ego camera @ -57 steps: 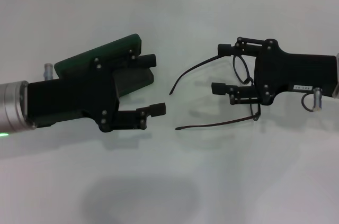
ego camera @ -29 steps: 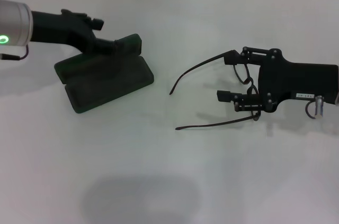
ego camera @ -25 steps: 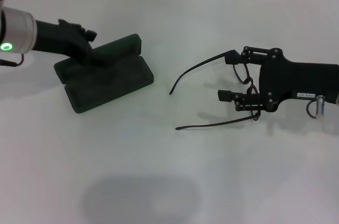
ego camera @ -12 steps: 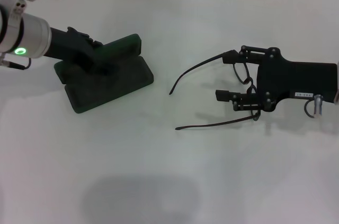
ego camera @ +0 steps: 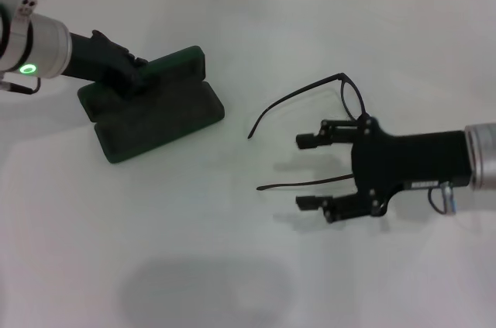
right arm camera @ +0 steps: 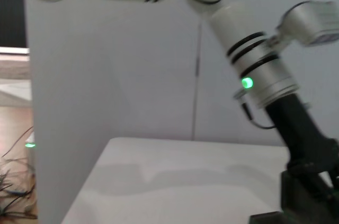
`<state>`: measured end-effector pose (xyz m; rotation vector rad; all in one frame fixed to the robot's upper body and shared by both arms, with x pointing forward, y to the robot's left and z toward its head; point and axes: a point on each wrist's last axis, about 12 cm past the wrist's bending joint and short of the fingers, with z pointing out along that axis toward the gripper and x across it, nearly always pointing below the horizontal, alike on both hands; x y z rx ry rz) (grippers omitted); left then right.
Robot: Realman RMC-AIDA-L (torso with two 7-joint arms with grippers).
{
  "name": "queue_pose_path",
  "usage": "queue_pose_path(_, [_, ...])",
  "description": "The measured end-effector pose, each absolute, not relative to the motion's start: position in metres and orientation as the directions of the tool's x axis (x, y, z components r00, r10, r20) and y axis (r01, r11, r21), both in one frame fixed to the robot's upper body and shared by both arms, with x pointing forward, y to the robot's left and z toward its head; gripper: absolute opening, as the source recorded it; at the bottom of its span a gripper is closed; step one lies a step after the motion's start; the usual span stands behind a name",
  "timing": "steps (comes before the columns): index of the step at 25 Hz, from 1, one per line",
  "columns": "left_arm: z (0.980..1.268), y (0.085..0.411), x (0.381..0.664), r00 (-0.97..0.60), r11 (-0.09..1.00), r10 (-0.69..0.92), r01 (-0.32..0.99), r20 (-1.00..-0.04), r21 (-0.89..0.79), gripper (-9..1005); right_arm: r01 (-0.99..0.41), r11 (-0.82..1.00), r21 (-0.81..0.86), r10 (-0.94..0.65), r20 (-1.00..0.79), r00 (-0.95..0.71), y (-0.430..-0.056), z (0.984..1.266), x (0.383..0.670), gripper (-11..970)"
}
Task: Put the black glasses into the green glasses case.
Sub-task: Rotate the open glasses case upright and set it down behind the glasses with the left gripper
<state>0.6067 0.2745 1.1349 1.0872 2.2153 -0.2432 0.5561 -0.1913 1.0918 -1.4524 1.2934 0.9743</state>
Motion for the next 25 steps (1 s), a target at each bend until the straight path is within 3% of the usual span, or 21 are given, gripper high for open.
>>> queue_pose_path(8, [1.150,0.246,0.623,-0.262,0.532,0.728,0.799,-0.633,0.281,203,-0.991,-0.026,-0.134,-0.248,-0.959,0.136,-0.183,1.087,0.551,748])
queue_pose_path(12, [1.163,0.213,0.640,-0.110,0.438,0.741,0.827,-0.663,0.353,214,-0.988,-0.033,-0.149,-0.237,-0.959,0.153,-0.178,1.084,0.547,746])
queue_pose_path(16, [1.167,0.186,0.653,-0.009,0.339,0.775,0.850,-0.631,0.404,224,-0.987,-0.039,-0.154,-0.229,-0.960,0.159,-0.174,1.083,0.545,744])
queue_pose_path(25, [1.160,0.154,0.665,0.092,0.188,0.833,0.881,-0.546,0.435,248,-0.987,0.013,-0.159,-0.205,-0.967,0.153,-0.179,1.076,0.537,740])
